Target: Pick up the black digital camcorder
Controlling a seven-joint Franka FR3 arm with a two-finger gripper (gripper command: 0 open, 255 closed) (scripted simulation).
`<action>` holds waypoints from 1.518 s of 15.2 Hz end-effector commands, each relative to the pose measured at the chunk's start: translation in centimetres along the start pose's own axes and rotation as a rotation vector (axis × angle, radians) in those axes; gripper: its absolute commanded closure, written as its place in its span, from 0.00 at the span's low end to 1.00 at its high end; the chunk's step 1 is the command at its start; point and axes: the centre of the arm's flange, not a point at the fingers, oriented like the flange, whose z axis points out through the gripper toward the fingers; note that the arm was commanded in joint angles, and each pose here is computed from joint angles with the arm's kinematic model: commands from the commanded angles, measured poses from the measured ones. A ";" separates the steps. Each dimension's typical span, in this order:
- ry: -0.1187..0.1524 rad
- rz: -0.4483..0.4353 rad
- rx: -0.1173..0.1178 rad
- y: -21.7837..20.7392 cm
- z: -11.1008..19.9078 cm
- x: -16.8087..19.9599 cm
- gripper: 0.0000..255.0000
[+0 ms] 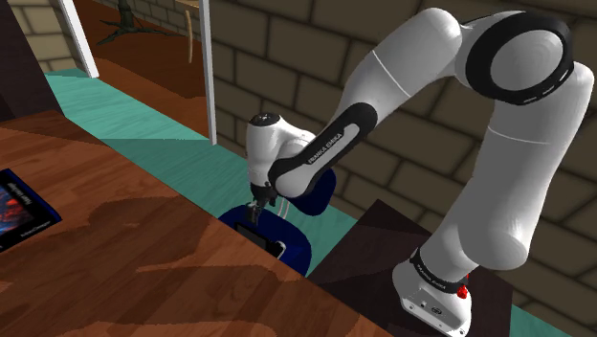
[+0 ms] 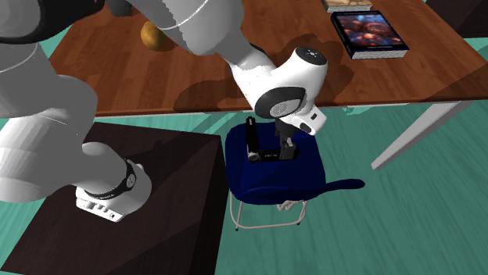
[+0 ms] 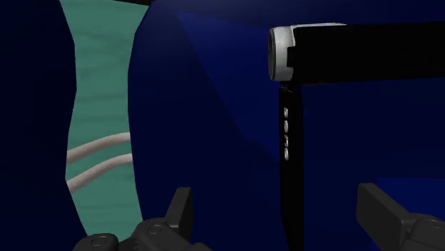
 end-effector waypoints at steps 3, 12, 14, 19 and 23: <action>0.005 -0.016 0.000 -2.3 3.9 2.7 0.00; 0.007 -0.020 0.001 -3.0 8.8 3.5 0.00; 0.007 -0.020 0.001 -2.9 8.8 3.5 1.00; 0.007 -0.020 0.001 -2.9 8.8 3.5 1.00; 0.007 -0.020 0.001 -3.0 8.8 3.5 1.00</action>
